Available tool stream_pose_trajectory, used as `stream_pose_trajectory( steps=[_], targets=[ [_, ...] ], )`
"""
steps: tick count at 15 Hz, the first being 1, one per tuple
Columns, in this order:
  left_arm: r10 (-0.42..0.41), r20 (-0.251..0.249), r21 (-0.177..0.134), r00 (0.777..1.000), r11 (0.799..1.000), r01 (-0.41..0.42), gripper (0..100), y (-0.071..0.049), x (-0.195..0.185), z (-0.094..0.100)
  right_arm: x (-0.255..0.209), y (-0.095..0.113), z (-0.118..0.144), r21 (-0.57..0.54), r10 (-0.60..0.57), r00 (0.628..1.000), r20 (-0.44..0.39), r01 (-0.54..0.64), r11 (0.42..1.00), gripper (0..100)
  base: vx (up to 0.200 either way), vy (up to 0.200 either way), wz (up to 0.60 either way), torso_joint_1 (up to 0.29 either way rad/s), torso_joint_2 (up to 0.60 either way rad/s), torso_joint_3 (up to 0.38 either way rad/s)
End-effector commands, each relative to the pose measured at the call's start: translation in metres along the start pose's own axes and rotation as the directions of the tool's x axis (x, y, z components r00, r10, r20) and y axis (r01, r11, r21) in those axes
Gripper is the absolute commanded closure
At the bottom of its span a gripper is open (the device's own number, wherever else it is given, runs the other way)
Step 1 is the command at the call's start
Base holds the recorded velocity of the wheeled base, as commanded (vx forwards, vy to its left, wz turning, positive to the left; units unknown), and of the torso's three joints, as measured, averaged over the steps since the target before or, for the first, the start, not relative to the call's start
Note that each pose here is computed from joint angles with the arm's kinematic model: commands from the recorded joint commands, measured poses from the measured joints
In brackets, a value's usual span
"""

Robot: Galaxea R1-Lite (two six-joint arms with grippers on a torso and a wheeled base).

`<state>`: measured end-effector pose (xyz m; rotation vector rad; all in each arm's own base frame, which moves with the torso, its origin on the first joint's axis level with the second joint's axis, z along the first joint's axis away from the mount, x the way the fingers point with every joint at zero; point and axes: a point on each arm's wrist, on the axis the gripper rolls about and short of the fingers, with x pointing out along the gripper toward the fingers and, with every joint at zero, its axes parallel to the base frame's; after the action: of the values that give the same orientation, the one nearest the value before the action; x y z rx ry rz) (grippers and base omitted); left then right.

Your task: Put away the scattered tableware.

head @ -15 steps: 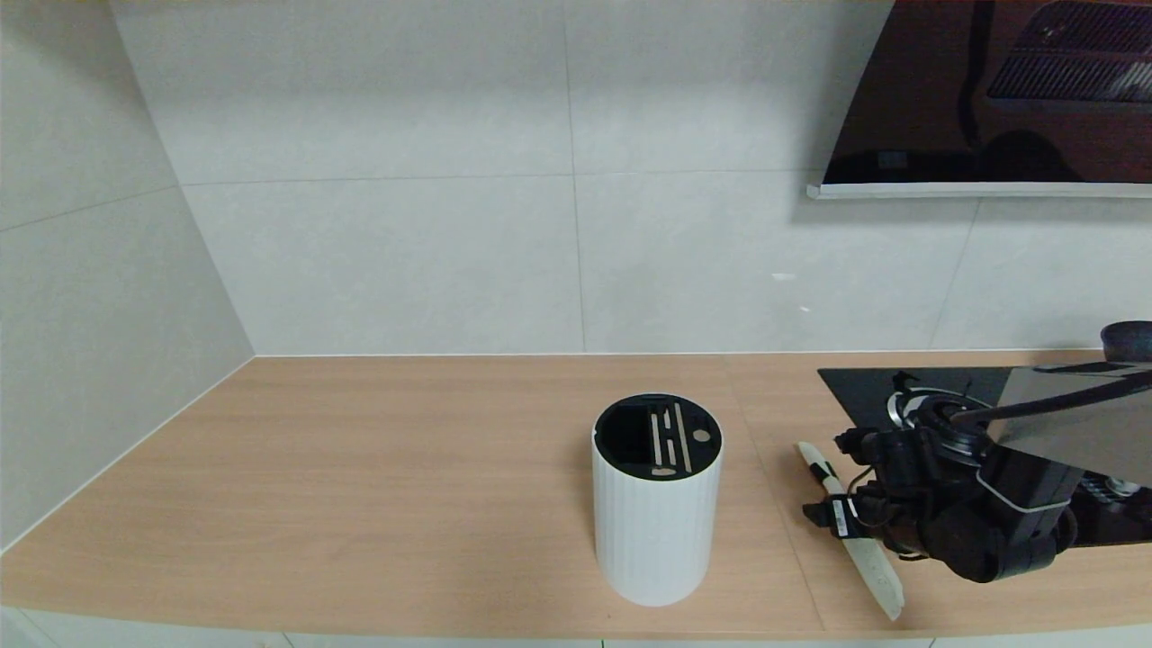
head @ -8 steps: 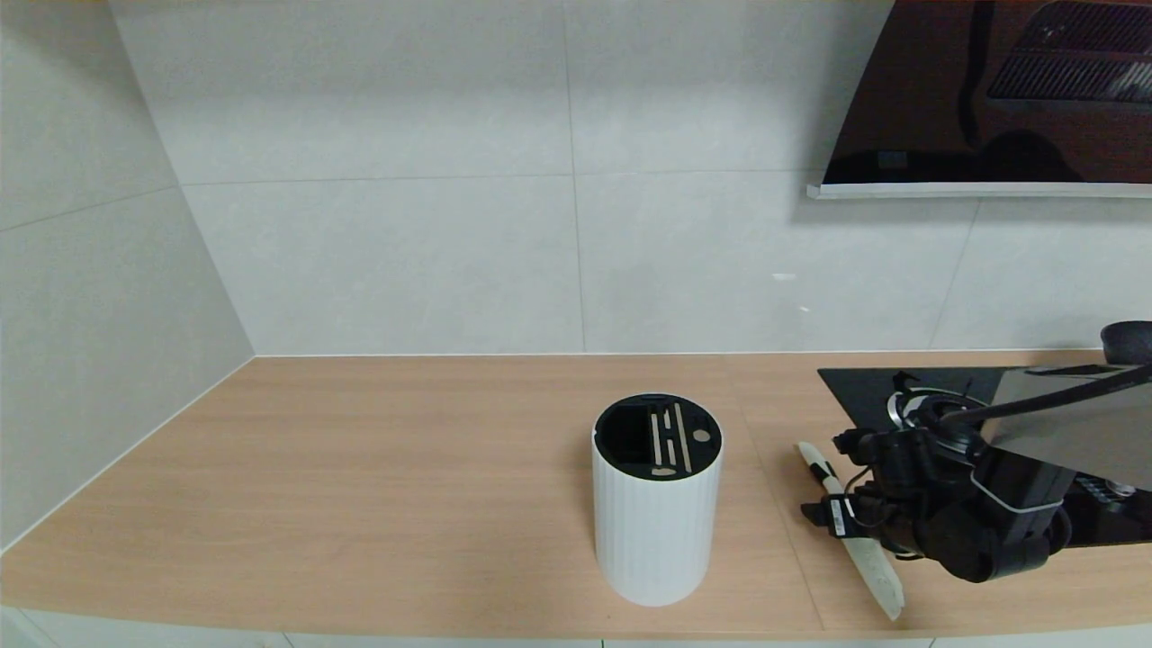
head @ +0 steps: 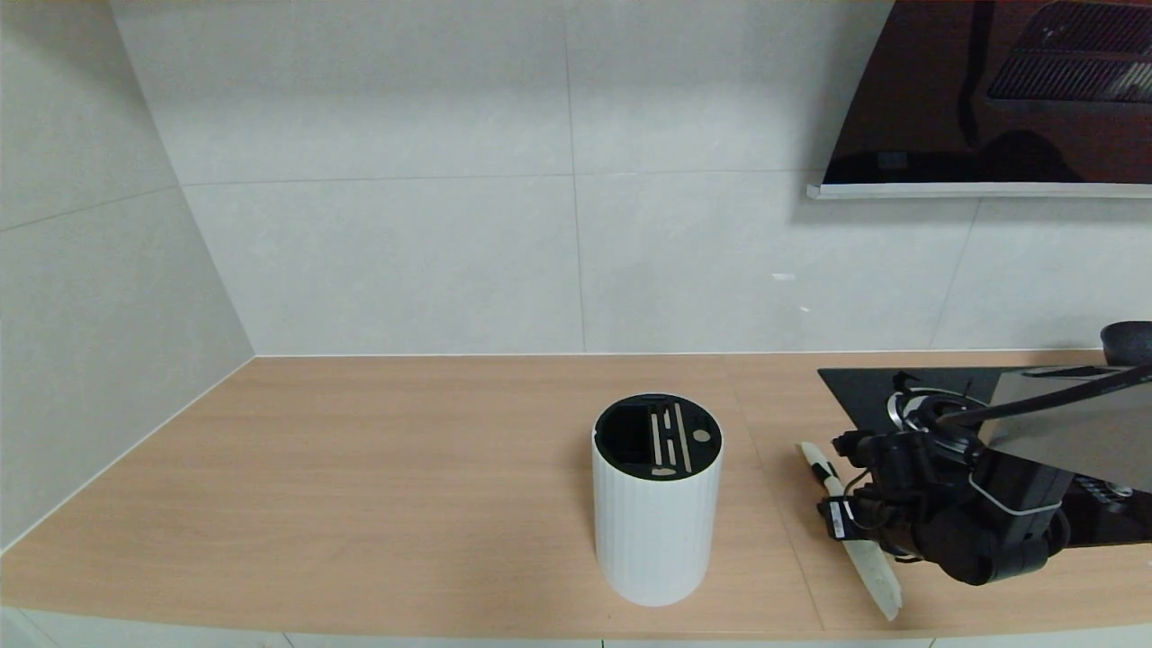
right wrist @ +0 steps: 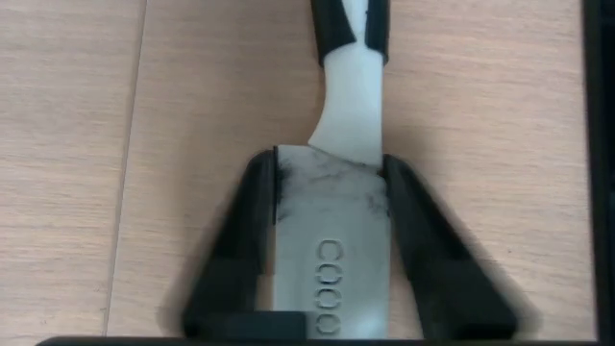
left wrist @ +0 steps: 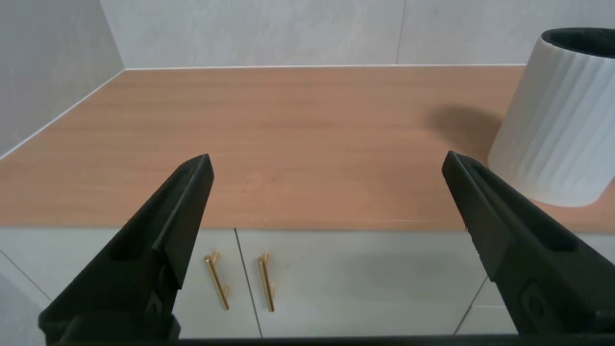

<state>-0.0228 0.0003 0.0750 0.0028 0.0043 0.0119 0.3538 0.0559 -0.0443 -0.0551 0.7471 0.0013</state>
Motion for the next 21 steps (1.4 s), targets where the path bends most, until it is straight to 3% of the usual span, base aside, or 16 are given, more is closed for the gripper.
stream_pose_trajectory(
  steps=[1,4,9,14,16,18,20,21],
  targets=[
    [0.0,0.0,0.0,1.0,1.0,0.0,0,0.0,0.0,0.0,-0.001,0.0,0.001,0.001,-0.001,1.0,0.004,0.001,1.0,100,0.0,0.0,0.0,0.0,0.0,0.0],
    [0.0,0.0,0.0,1.0,1.0,0.0,0,0.0,0.0,0.0,-0.004,0.0,0.002,0.001,-0.001,1.0,0.006,0.001,1.0,100,0.0,0.0,0.0,0.0,0.0,0.0],
    [0.0,0.0,0.005,1.0,1.0,0.0,0,0.0,0.0,0.0,-0.05,-0.001,0.036,0.015,-0.001,0.991,0.134,-0.001,1.0,100,0.0,0.0,0.0,0.0,0.0,0.0],
    [-0.001,0.003,0.009,1.0,1.0,0.001,0,0.0,0.0,0.0,-0.12,0.019,0.059,-0.027,0.089,0.955,0.283,-0.085,0.996,100,0.0,0.0,0.0,0.0,0.0,0.0],
    [-0.013,0.05,-0.012,0.999,1.0,0.014,0,0.0,-0.004,0.014,-0.143,0.024,0.065,-0.043,0.122,0.934,0.337,-0.114,0.993,100,0.0,0.0,0.0,0.0,0.0,0.0],
    [-0.148,0.017,-0.02,0.989,0.989,0.148,0,-0.003,-0.009,0.022,-0.171,0.024,0.075,-0.047,0.145,0.901,0.41,-0.138,0.989,100,0.0,0.0,0.0,0.0,0.0,0.0],
    [-0.244,-0.052,-0.035,0.968,0.969,0.243,0,-0.005,-0.003,0.059,-0.187,0.023,0.085,-0.048,0.151,0.873,0.464,-0.146,0.988,100,0.0,0.0,0.0,0.0,0.0,0.0],
    [-0.28,-0.071,-0.043,0.957,0.96,0.277,0,-0.006,0.007,0.087,-0.194,0.024,0.095,-0.056,0.16,0.851,0.5,-0.152,0.987,100,0.0,0.0,0.0,0.0,0.0,0.0]
  ],
)
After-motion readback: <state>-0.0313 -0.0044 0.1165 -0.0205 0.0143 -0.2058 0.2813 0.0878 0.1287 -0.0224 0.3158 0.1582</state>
